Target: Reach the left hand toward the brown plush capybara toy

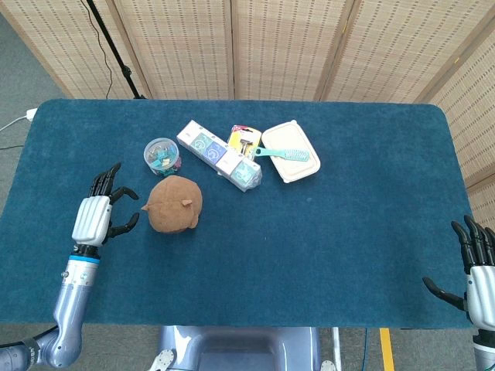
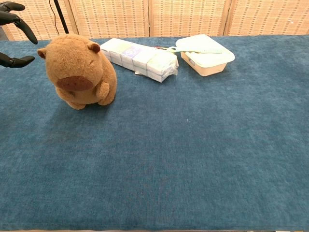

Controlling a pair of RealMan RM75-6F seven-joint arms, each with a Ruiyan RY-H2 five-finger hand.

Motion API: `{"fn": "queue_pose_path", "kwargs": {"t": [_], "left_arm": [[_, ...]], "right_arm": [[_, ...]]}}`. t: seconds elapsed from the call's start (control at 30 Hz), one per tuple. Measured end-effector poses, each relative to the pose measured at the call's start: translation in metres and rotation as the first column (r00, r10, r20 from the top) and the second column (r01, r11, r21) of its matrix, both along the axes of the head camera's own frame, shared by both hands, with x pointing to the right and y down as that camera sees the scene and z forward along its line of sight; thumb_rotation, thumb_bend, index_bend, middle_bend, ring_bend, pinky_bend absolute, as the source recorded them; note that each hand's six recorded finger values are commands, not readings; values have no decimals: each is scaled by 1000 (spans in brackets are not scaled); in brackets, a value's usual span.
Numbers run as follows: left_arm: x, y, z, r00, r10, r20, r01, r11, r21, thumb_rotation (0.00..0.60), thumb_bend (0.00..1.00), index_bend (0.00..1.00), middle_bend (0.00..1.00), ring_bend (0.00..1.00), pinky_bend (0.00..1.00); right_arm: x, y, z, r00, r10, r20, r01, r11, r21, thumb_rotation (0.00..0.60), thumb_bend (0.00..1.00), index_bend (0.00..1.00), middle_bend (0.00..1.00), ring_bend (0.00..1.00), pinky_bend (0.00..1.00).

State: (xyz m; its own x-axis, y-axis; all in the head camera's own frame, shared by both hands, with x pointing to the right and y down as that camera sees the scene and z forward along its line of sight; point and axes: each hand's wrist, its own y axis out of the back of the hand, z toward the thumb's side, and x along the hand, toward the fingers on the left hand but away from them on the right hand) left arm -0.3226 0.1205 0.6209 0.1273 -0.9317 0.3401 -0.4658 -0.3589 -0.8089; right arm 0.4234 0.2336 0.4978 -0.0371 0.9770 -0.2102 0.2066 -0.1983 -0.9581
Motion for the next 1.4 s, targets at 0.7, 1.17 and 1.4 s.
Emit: {"fn": "queue_pose_path", "kwargs": {"t": [0.7,1.17,1.4], "left_arm": [[21,-3,13,999,-17,-44,17,1000,0,600,320,542,0,0,0],[21,-5,12,998,-35,-61,35,999,-3,600,385,583,0,0,0],[23,-6,12,998,-36,-52,36,999,4,600,477,617,0,0,0]], "right_arm": [[1,-1,2,1000,2,11,-2,1000,-15,600,0,0,0,0,0],[1,-1,3,1000,0,11,0,1000,-22,600,0,0,0,0,0],[1,-1,2,1000,2,12,-1,1000,-22,600,0,0,0,0,0]]}}
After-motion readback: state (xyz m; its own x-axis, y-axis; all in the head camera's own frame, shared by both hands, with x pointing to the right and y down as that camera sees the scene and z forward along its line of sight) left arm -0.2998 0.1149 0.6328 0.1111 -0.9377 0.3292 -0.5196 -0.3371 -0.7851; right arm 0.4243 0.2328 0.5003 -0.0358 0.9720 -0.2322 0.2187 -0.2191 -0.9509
